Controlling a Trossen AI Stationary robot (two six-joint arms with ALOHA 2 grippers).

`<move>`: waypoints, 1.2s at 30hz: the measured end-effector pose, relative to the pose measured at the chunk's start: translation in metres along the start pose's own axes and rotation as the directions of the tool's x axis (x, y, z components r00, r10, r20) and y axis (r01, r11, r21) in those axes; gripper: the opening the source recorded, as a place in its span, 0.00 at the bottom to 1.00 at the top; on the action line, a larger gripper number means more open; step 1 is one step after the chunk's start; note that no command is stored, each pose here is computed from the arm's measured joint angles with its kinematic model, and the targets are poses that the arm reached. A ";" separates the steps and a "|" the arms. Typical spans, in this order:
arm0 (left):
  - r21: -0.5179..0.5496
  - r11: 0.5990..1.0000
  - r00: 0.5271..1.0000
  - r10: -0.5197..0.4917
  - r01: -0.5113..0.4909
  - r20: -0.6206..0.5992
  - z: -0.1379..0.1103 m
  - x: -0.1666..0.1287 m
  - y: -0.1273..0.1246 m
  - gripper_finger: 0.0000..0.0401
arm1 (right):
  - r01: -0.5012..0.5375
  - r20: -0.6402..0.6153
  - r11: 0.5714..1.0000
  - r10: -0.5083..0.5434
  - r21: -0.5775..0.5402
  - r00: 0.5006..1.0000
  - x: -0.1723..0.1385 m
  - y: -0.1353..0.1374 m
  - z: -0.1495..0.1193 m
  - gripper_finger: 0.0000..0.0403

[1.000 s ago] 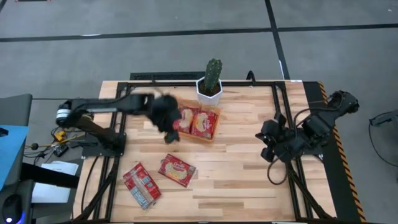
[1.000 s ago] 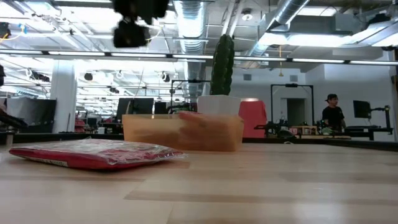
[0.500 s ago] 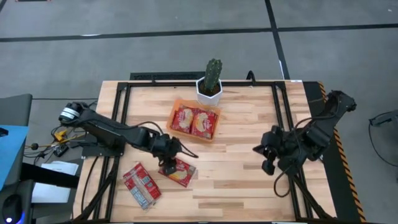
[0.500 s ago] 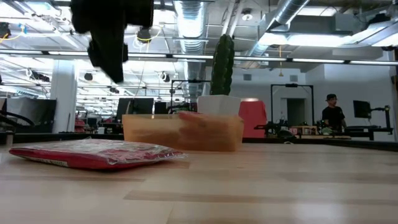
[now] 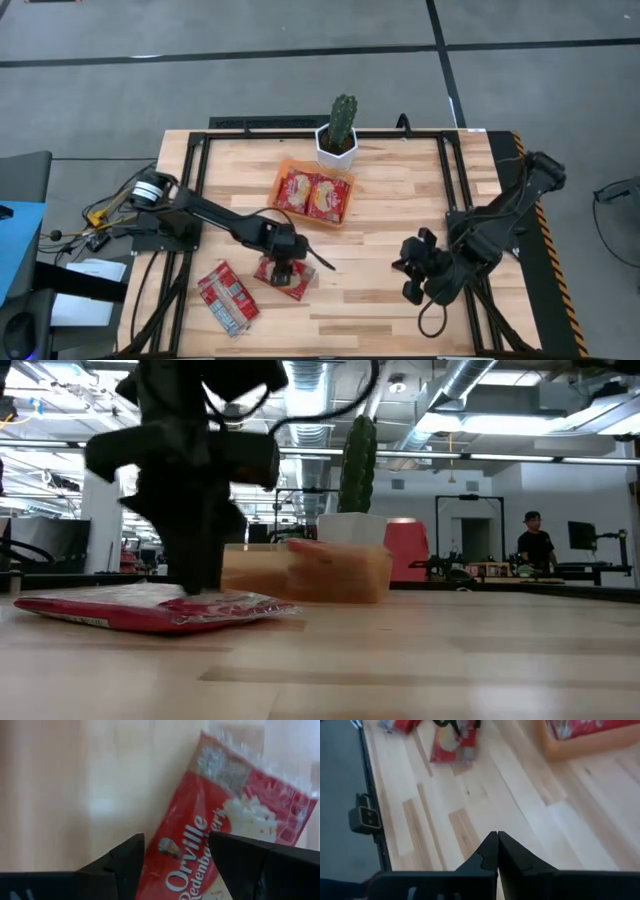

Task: Sort popcorn bags into baskets
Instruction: Put the popcorn bag into the orange bin

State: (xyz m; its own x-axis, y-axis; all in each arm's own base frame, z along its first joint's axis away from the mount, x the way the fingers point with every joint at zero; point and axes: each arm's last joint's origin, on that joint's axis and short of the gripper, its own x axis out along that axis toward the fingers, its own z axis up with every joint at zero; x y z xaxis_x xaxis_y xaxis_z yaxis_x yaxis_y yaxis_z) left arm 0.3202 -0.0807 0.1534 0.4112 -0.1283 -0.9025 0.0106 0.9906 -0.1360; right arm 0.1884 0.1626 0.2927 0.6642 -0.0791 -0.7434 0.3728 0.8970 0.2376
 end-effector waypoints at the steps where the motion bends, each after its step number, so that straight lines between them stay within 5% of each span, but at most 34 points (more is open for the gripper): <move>1: 0.002 1.000 1.000 -0.022 0.022 -0.019 -0.001 0.004 0.000 0.52 | 0.005 -0.008 1.000 -0.005 0.002 1.000 0.002 0.002 -0.002 0.06; 9: -0.028 0.998 0.988 -0.058 0.055 -0.141 -0.011 0.017 -0.001 0.47 | 0.040 -0.044 0.999 -0.041 -0.023 0.998 0.016 0.012 -0.017 0.09; 18: -0.131 0.991 0.982 -0.061 0.037 -0.179 -0.015 0.017 -0.001 0.04 | 0.064 -0.037 0.997 -0.065 -0.033 0.997 0.020 0.012 -0.016 0.06; 30: -0.276 0.959 0.978 -0.115 0.064 -0.173 0.008 0.002 -0.009 0.01 | 0.064 -0.039 0.997 -0.066 -0.044 0.997 0.021 0.011 -0.015 0.08; 36: -0.335 0.935 0.983 -0.154 0.113 -0.099 0.034 -0.030 -0.011 0.01 | 0.056 -0.047 0.998 -0.057 -0.029 0.997 0.020 0.012 -0.016 0.05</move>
State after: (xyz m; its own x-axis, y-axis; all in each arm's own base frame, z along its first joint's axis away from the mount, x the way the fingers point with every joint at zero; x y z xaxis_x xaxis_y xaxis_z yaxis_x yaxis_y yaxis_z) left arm 0.3386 -0.0864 0.1959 0.3128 -0.2831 -0.9067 -0.2490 0.8967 -0.3659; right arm 0.1958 0.1786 0.2708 0.6106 -0.1101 -0.7843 0.3906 0.9033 0.1773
